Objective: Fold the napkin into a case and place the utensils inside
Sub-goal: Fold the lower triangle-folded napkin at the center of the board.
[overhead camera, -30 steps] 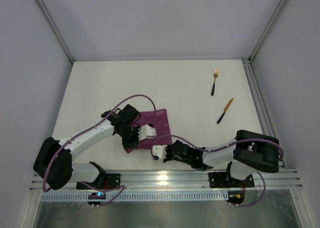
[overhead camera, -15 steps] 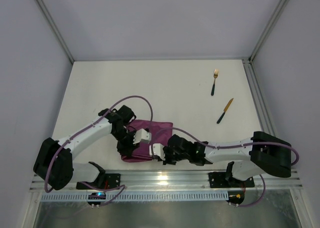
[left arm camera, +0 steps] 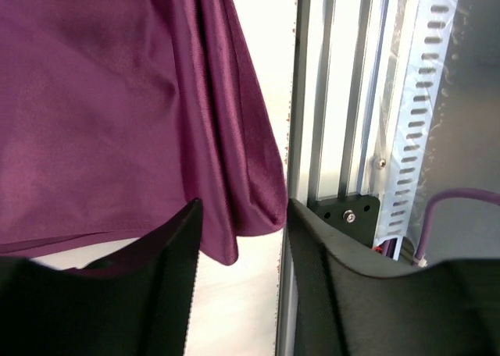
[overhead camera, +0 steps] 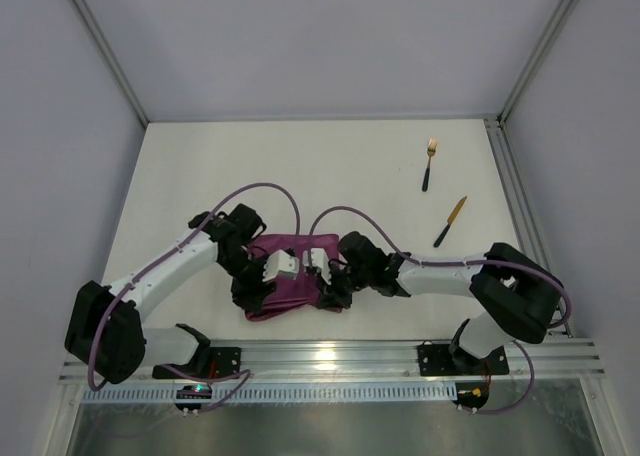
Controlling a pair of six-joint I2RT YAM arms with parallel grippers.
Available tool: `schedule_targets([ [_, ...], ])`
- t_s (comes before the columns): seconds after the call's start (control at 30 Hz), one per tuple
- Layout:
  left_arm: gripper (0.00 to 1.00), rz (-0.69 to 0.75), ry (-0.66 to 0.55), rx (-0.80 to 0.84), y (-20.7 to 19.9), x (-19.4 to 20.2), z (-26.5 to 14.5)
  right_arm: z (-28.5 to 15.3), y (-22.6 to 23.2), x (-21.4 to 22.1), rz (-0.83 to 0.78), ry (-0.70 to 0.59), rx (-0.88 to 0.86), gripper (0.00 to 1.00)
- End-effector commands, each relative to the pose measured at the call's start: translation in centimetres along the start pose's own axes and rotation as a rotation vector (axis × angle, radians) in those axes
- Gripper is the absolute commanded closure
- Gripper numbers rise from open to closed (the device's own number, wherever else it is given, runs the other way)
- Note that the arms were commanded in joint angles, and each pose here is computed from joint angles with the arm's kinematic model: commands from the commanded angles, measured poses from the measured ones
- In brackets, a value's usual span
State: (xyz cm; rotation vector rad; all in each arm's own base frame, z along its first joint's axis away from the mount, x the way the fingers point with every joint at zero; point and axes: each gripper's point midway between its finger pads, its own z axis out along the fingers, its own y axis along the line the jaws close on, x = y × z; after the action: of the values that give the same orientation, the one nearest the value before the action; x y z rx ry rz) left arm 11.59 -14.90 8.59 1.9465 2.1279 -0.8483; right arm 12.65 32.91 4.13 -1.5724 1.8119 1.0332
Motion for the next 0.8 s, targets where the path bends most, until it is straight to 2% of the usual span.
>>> schedule_targets([
  [0.0, 0.53, -0.014, -0.075, -0.046, 0.6, -1.7, -1.4, 0.3, 0.0, -2.0, 0.071, -0.031, -0.082, 0.96],
  [0.03, 0.56, -0.016, -0.096, -0.064, 1.1, -2.1, -1.5, 0.4, -0.4, -2.4, 0.088, -0.039, -0.084, 0.96],
  [0.27, 0.55, -0.081, -0.222, -0.140, 2.6, -3.3, -3.4, 0.6, -2.4, -2.7, 0.225, -0.054, -0.096, 0.96],
  [0.43, 0.47, -0.105, -0.211, -0.260, 4.2, -2.4, -3.5, 0.7, -3.2, -3.5, 0.287, -0.087, -0.093, 0.96],
  [0.5, 0.40, -0.087, -0.203, -0.329, 5.7, -1.9, -3.0, 0.8, -3.3, -3.6, 0.299, -0.087, -0.096, 0.96],
  [0.6, 0.35, -0.043, -0.189, -0.406, 6.9, -1.7, -2.6, 1.1, -3.5, -3.8, 0.315, -0.085, -0.103, 0.96],
  [0.77, 0.36, 0.048, -0.163, -0.403, 6.1, -2.0, -2.1, 1.1, -4.0, -4.1, 0.367, -0.095, -0.102, 0.96],
])
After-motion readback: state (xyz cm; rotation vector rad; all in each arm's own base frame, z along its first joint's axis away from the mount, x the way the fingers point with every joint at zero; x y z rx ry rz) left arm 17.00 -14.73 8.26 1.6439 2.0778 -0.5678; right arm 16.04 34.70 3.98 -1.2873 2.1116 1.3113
